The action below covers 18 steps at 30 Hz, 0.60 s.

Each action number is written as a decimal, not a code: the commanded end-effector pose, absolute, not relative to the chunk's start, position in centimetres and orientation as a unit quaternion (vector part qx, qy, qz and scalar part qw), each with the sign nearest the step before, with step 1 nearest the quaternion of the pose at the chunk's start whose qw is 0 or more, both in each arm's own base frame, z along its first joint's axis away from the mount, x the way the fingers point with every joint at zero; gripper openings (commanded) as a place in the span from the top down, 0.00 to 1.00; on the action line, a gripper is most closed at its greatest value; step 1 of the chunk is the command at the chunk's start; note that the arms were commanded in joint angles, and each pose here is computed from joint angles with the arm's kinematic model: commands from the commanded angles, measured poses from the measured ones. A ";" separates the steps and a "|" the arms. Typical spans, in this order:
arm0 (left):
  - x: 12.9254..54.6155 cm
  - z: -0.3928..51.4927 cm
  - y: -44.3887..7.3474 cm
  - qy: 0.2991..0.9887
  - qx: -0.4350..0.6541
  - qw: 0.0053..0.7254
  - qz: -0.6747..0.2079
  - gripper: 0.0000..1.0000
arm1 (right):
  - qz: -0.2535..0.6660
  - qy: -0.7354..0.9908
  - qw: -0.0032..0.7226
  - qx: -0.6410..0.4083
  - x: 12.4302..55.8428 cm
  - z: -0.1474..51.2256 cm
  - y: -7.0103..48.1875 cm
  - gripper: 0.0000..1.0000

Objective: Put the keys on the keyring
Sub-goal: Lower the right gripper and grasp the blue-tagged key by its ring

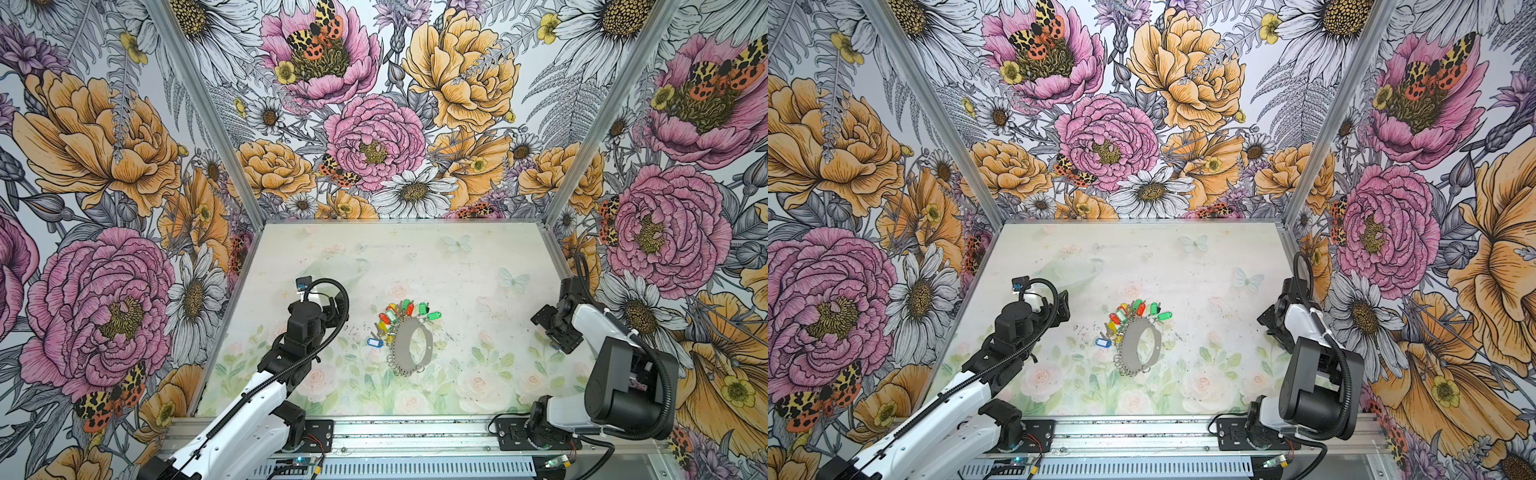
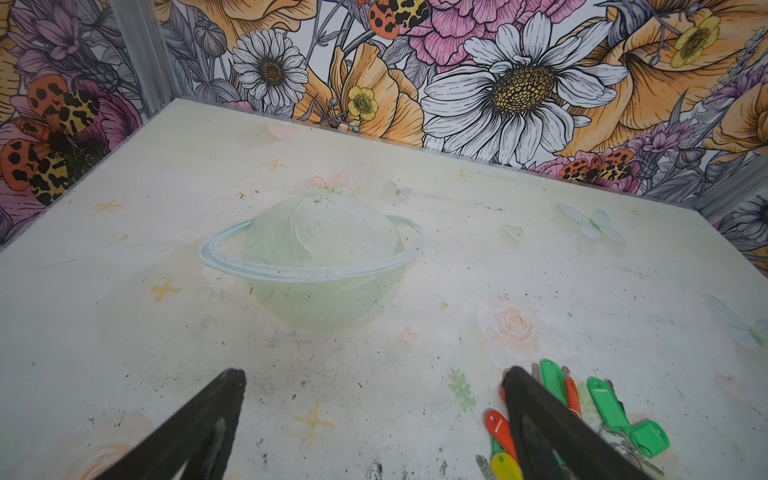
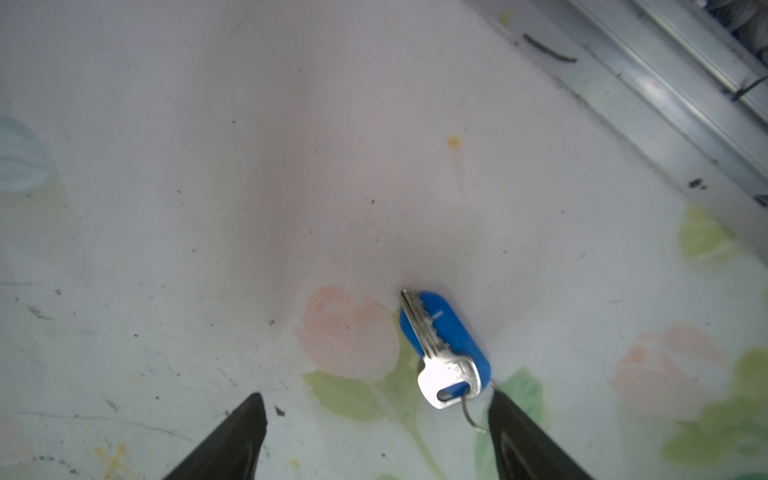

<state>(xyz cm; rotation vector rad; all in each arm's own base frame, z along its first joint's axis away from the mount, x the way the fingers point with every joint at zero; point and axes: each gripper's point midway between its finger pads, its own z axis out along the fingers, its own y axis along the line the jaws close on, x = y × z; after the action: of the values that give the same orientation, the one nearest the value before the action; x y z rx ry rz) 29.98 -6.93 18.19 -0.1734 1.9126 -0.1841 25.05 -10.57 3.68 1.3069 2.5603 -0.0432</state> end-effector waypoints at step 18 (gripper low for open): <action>29.9 18.3 -6.7 0.809 -0.079 0.577 -0.082 0.01 | 0.026 0.883 0.103 0.457 25.1 0.9 -9.2 0.15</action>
<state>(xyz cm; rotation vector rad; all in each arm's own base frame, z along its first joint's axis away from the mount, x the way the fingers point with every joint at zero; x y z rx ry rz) 29.97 -6.92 18.21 -0.1736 1.9119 -0.1845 25.80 -10.18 2.32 1.3233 2.5746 0.0330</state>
